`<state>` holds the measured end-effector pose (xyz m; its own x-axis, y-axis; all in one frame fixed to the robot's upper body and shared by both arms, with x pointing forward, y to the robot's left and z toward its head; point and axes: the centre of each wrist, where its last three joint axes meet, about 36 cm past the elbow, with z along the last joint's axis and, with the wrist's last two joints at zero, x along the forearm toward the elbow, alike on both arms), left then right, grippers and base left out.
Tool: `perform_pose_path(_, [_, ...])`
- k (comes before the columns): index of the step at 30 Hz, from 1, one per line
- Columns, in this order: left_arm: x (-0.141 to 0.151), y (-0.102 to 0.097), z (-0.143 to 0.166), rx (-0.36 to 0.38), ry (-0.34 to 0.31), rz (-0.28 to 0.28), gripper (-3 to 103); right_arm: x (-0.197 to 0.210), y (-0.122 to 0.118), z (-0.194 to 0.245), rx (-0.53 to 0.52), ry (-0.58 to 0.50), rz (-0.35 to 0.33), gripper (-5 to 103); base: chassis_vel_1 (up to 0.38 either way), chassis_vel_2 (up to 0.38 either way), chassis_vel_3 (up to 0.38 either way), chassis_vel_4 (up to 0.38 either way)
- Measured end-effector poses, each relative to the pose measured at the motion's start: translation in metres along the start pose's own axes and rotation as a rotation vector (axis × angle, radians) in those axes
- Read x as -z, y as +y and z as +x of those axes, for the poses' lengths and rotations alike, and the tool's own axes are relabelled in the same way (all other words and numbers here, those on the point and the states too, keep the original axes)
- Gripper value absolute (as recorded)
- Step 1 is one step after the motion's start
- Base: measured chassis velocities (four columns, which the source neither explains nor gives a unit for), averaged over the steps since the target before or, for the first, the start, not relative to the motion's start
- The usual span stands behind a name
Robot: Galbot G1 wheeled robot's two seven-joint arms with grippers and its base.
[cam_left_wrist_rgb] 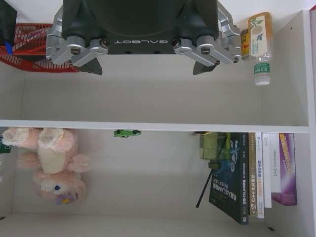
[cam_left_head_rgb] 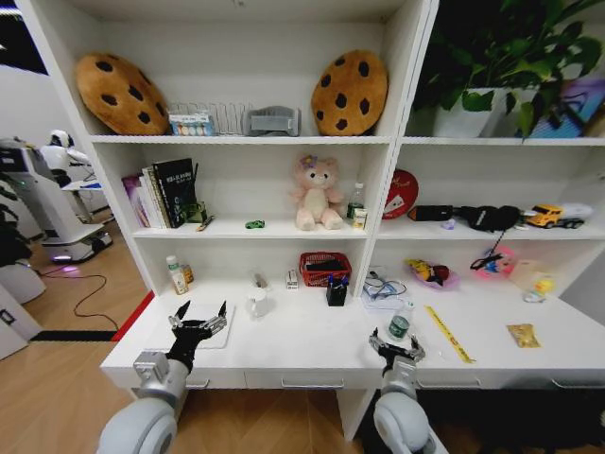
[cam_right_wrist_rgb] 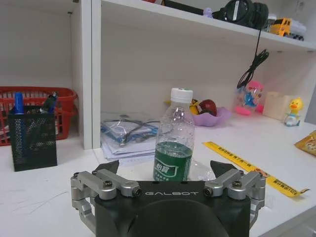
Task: Organize the objects on the table.
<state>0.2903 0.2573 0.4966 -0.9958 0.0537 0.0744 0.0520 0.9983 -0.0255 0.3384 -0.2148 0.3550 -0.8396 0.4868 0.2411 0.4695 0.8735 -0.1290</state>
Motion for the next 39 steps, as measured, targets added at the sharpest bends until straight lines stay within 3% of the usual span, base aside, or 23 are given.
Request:
perform_pose_path(14, [0.0, 0.0, 0.0, 0.0, 0.0, 0.0, 100, -0.013, -0.001, -0.054, -0.057, -0.093, 0.01, 100, 0.0, 0.0, 0.0, 0.0])
perform_pose_path(39, [0.0, 0.0, 0.0, 0.0, 0.0, 0.0, 100, -0.004, -0.007, -0.108, -0.129, -0.085, -0.032, 100, 0.0, 0.0, 0.0, 0.0])
